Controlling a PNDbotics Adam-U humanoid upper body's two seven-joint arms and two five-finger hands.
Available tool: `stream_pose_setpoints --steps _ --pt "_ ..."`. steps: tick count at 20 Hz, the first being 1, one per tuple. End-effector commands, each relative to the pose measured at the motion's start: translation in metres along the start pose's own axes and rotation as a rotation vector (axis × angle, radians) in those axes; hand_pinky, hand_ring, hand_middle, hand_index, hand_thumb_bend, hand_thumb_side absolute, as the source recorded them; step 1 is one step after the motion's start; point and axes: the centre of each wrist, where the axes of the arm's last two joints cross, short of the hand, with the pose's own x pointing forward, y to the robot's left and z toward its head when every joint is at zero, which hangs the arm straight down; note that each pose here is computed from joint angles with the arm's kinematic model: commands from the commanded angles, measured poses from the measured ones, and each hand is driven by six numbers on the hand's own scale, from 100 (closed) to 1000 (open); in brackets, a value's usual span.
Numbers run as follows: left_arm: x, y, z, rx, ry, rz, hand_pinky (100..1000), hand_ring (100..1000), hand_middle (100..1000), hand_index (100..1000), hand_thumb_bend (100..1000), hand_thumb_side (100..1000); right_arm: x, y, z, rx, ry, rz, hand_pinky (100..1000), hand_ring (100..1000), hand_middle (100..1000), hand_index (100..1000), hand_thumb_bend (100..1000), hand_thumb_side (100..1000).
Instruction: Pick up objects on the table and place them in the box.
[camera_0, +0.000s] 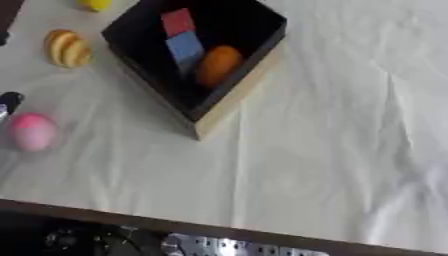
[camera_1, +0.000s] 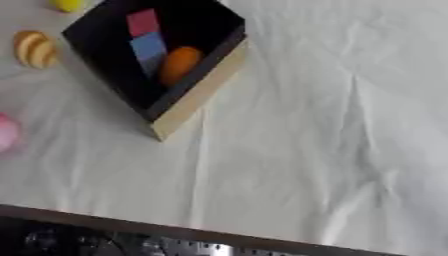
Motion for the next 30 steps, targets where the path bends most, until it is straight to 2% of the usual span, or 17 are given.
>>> stream_pose_setpoints --steps 1,5,9,13,20,26,28,29,30 --pt "0.000 0.014 0.002 -0.031 -0.008 -0.057 879 907 837 946 378 313 0.001 -0.008 -0.001 -0.019 0.002 0.028 910 899 747 834 100 470" --pt "0.000 0.014 0.000 -0.101 -0.032 -0.083 895 916 840 933 480 238 -0.002 -0.008 0.000 -0.024 0.016 0.026 912 899 747 833 100 470" --pt "-0.001 0.013 -0.002 -0.172 -0.023 -0.122 901 912 829 925 578 100 -0.004 -0.006 0.001 -0.022 0.024 0.022 912 899 745 828 100 470" --pt "-0.007 0.005 -0.003 -0.245 0.030 -0.133 884 895 811 918 601 100 -0.006 -0.005 0.003 -0.022 0.032 0.021 914 898 743 823 100 470" --pt "-0.018 -0.015 -0.007 -0.316 0.145 -0.119 850 869 773 921 587 100 -0.011 -0.002 0.005 -0.020 0.053 0.007 917 897 737 814 100 470" --pt "-0.019 -0.026 -0.013 -0.336 0.168 -0.123 828 853 763 903 585 100 -0.014 -0.001 0.005 -0.027 0.066 -0.011 919 894 732 812 100 470" --pt "-0.019 -0.029 -0.016 -0.338 0.181 -0.133 803 836 747 881 544 100 -0.014 0.000 0.005 -0.031 0.068 -0.016 920 893 730 812 100 470" --pt "-0.019 -0.031 -0.017 -0.335 0.185 -0.130 777 819 724 859 482 100 -0.015 0.000 0.005 -0.032 0.071 -0.020 921 893 729 813 100 470" --pt "-0.019 -0.032 -0.018 -0.329 0.188 -0.124 777 819 724 859 482 100 -0.015 0.000 0.005 -0.032 0.073 -0.023 921 893 729 813 100 470"
